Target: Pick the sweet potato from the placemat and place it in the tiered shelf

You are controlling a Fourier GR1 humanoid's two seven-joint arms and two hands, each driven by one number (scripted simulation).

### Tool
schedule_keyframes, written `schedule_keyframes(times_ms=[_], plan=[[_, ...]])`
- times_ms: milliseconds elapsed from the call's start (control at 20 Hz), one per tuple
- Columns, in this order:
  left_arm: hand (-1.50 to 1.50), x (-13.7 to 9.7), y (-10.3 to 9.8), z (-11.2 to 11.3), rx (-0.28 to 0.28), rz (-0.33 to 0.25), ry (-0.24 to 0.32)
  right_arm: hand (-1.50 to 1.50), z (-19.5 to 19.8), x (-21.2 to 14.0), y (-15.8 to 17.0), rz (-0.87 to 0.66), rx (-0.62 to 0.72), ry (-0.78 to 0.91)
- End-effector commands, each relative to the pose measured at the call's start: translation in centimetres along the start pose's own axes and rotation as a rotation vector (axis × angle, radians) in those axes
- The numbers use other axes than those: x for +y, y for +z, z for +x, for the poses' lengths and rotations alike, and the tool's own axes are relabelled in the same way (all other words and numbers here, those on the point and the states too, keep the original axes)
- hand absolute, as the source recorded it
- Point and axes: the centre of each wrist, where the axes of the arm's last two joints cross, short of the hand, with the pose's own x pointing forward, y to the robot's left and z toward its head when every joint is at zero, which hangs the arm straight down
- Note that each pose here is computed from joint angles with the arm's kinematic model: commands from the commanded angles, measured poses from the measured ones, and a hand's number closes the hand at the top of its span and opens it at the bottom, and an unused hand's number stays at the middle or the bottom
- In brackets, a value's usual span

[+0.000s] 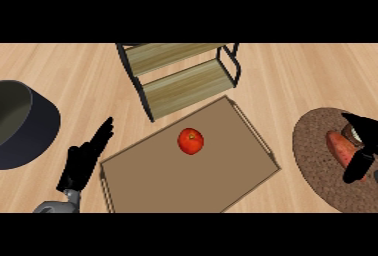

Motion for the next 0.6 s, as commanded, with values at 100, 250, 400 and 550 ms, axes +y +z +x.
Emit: schedule_keyframes(times_ms=[100,250,400,550], plan=[[0.00,-0.6,1.1,-0.7,0.024,-0.003,-0.018,-1.50,-0.1,1.2,-1.5,0.007,0.009,0.036],[0.00,-0.2,1.5,-0.2,-0.007,-0.009,0.004,-1.50,0.8,2.6,-3.0,0.021,0.010,0.032],[0.00,-0.5,1.8,1.0,0.000,-0.007,-0.001,-1.50,-1.2,3.6,-3.7,0.019,0.003,0.016],[0.00,-0.3,1.1,-1.3,0.002,0.001,-0.002,1.50,-1.7,2.5,-4.1,0.046,-0.033,-0.010]])
